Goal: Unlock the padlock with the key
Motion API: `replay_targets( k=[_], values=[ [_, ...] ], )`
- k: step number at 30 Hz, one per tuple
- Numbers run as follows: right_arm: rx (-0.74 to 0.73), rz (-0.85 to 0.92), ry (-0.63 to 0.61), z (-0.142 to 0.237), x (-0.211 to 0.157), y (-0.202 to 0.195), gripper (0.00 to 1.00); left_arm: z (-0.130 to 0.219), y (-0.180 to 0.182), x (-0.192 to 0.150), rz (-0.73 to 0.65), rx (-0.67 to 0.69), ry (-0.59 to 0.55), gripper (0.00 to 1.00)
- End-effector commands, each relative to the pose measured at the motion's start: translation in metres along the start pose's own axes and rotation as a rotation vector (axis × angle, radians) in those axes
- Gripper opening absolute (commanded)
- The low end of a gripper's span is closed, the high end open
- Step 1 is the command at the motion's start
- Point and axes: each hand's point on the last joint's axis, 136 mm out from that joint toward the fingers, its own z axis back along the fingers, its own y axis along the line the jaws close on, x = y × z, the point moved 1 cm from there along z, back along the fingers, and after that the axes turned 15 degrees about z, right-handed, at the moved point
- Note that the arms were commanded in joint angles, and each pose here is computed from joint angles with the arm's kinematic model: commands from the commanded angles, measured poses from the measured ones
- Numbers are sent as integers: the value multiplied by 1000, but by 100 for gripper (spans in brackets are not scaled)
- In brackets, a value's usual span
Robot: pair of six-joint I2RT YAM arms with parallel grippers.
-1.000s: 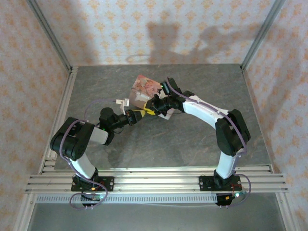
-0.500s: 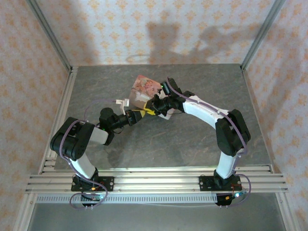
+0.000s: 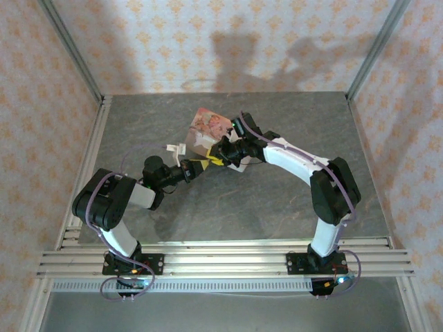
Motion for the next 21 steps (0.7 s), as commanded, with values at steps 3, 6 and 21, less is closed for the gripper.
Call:
replay_targets(
  k=[3,6,21],
  values=[
    [52,-59,60,7,-15,8,0,2,-8,4,-41,-8,-18,1],
    [51,-61,62,7,-15,7,0,2,-11,6,-48,-12,-24,0],
    [-20,-52,72,1,-22,-4,0,-4,-31,17,-129,-12,-57,0]
  ],
)
